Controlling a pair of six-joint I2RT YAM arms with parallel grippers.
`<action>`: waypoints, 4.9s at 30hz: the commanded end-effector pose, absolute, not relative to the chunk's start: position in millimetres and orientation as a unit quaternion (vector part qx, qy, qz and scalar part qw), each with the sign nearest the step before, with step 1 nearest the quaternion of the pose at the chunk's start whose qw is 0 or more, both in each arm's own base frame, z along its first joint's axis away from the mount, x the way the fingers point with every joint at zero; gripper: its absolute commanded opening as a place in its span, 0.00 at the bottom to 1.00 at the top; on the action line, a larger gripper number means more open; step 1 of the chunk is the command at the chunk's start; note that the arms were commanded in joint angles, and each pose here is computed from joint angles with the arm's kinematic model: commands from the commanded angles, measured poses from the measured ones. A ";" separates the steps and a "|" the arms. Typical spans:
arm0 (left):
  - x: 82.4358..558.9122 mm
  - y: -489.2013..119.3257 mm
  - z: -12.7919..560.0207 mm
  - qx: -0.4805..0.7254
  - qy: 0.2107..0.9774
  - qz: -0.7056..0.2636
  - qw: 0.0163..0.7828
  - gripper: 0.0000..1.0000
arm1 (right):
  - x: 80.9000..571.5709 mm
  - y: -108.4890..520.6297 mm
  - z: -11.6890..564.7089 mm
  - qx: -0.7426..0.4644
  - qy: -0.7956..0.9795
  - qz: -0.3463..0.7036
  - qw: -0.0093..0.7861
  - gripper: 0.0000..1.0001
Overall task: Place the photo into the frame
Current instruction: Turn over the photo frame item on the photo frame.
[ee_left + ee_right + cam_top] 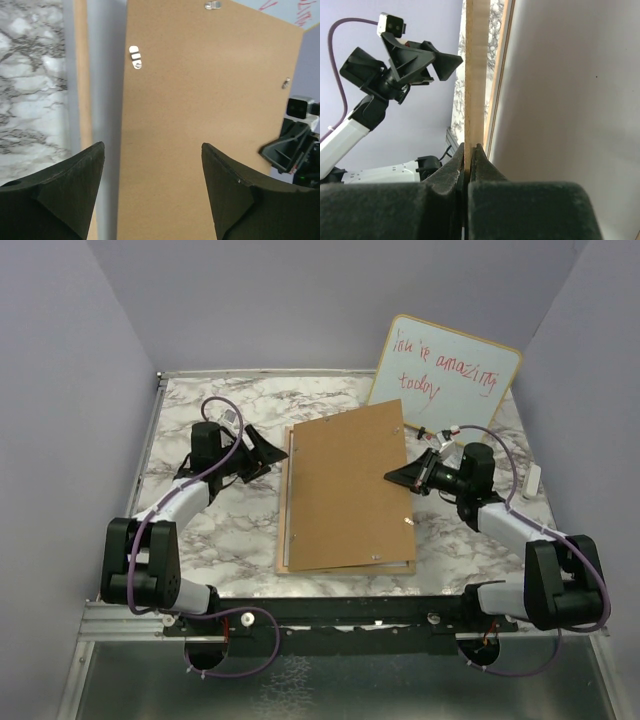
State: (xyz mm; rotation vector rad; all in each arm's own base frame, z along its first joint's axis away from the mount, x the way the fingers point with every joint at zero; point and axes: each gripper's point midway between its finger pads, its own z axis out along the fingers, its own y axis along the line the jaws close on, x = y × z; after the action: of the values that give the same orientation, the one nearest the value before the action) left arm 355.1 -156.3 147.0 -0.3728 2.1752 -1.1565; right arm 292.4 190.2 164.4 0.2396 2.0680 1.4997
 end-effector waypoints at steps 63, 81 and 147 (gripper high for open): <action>324.6 -144.0 1.0 -0.168 0.920 -0.294 0.199 0.36 | 340.1 186.7 116.3 0.099 0.767 0.544 0.325 0.01; 324.8 -152.9 0.0 -0.170 0.917 -0.306 0.193 0.31 | 314.3 196.9 87.6 0.094 0.780 0.560 0.264 0.01; 334.3 -137.5 -1.2 -0.163 0.931 -0.250 0.208 0.21 | 309.2 172.5 62.5 0.067 0.954 0.255 0.144 0.70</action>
State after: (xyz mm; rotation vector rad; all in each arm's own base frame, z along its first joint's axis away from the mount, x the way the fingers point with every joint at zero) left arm 355.3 -154.1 33.9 -0.4297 2.4573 -0.8589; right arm 301.9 169.9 57.5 0.2431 2.7563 0.7630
